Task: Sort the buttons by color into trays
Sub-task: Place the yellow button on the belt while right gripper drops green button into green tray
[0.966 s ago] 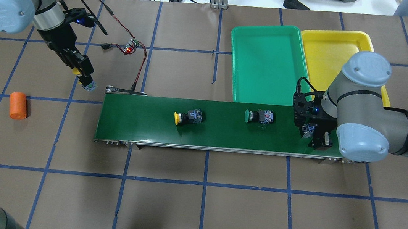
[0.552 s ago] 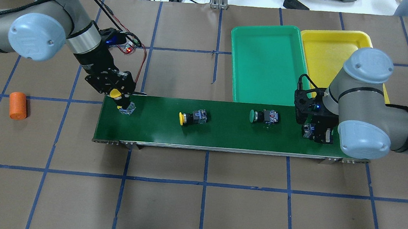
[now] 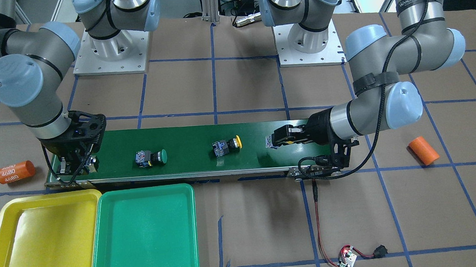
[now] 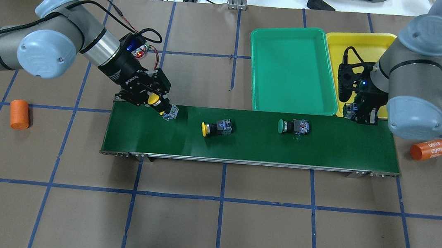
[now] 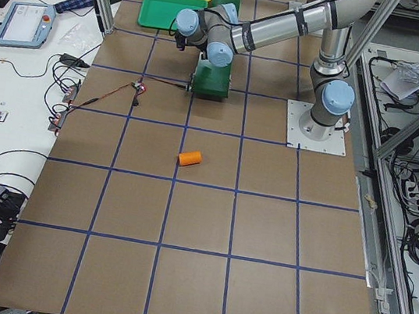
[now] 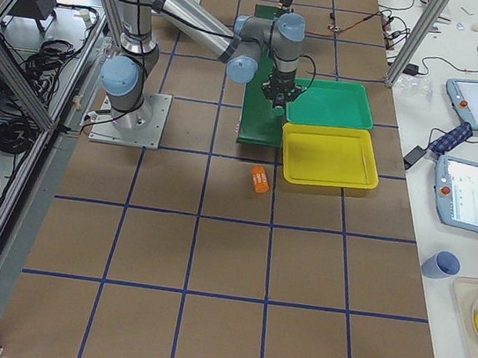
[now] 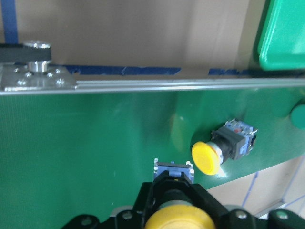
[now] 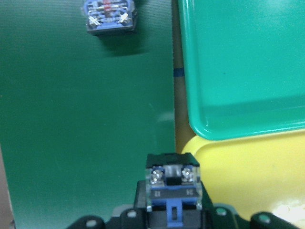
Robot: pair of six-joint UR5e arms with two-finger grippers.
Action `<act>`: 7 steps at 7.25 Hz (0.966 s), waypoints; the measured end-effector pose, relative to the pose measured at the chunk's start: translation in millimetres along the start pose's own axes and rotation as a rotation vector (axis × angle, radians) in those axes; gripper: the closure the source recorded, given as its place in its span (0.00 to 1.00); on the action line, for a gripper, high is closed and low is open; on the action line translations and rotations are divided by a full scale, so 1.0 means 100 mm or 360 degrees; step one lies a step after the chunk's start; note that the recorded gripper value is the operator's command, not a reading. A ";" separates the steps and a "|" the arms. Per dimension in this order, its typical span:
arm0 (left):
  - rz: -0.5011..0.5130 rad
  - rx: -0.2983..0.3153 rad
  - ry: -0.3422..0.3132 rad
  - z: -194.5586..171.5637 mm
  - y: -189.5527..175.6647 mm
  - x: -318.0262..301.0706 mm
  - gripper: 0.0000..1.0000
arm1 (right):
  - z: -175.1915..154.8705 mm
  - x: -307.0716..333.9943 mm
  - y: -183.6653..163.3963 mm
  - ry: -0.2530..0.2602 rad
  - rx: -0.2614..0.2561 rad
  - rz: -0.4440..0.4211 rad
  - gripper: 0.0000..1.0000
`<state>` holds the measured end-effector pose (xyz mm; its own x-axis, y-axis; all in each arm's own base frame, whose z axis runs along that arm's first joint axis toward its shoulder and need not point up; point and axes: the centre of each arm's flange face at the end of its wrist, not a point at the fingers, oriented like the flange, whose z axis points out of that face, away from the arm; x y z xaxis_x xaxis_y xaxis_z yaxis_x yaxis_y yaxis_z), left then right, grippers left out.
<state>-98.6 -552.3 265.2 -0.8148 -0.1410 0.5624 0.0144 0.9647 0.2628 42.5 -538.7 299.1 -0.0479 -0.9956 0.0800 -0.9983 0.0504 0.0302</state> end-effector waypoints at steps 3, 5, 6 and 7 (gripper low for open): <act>0.0045 -0.0005 0.0046 0.03 0.02 -0.30 0.14 | 0.33 0.66 -0.25 0.0041 0.0112 -0.0008 0.50; 0.0035 -0.0007 0.0050 0.07 0.00 -0.34 0.03 | 0.75 1.00 -0.78 0.0062 0.0168 -0.0115 0.00; 0.0031 -0.0010 0.0049 0.08 -0.01 -0.35 0.02 | 0.85 1.04 -0.87 0.0049 0.0172 -0.0137 0.00; 0.0028 -0.0011 0.0050 0.09 -0.02 -0.36 0.00 | 0.84 1.04 -0.88 0.0039 0.0171 -0.0146 0.00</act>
<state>-74.2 -546.6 237.4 -0.7958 -0.1309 0.5913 0.0329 0.9656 0.2581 122.6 -653.4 221.2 0.0435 -0.9934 0.1062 -0.9964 -0.0509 -0.0682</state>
